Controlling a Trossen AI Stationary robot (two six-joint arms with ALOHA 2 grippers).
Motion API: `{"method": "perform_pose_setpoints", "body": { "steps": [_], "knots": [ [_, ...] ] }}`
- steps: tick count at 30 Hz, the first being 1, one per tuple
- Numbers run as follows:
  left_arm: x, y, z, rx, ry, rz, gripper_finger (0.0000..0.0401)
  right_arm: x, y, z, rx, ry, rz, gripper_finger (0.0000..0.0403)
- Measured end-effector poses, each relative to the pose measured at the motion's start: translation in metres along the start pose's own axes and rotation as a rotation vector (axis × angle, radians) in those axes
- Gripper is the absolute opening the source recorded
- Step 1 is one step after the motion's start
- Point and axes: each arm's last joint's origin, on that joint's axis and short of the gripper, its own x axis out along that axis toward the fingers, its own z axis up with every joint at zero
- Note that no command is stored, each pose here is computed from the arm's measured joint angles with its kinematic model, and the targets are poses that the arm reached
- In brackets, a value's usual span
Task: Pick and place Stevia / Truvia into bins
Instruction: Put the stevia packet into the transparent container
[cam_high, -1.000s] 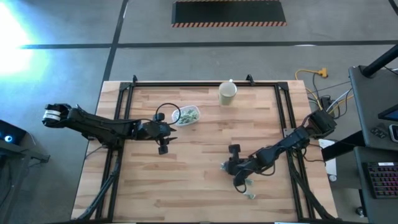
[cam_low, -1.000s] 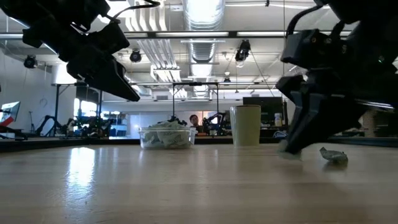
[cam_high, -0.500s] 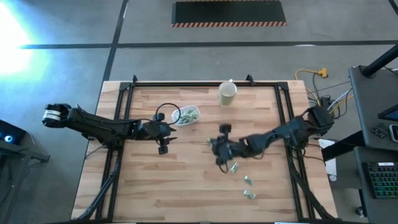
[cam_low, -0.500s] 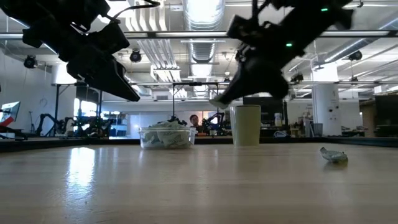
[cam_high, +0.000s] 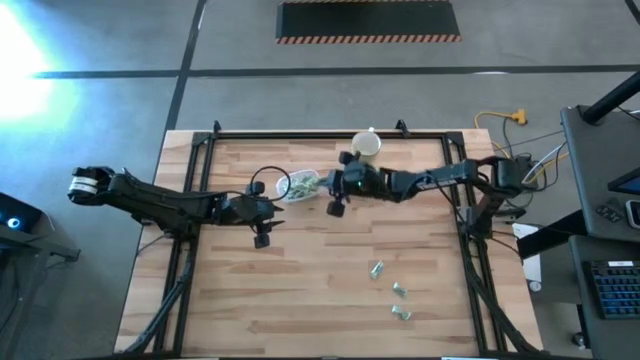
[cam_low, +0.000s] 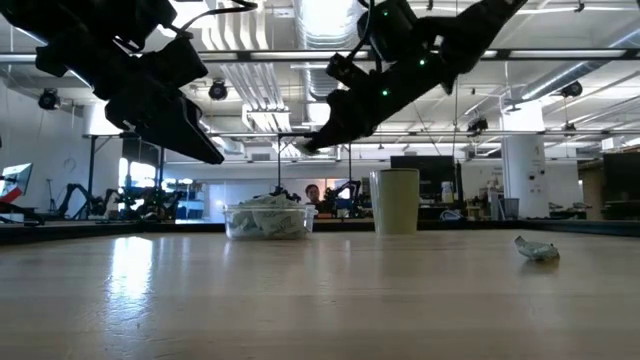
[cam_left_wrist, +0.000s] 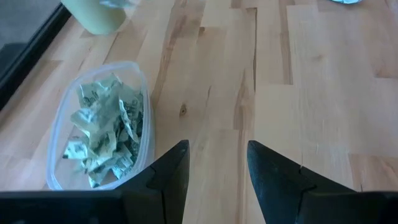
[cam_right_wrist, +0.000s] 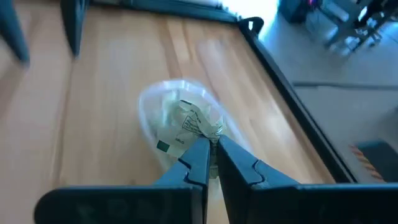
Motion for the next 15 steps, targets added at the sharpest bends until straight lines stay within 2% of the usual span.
{"method": "perform_pose_setpoints", "body": {
  "steps": [6,11,15],
  "knots": [
    [0.0,0.0,0.001,0.018,-0.01,0.0,0.0146,0.028,-0.017,-0.007,0.078,-0.065,0.038,0.0018],
    [0.0,0.0,0.001,0.018,-0.011,0.0,0.0146,0.062,-0.015,-0.008,0.077,-0.031,0.039,0.0018],
    [0.0,0.0,0.0,0.02,-0.004,0.0,0.0146,0.084,-0.012,-0.006,0.059,0.041,0.085,0.0018]
  ]
}}
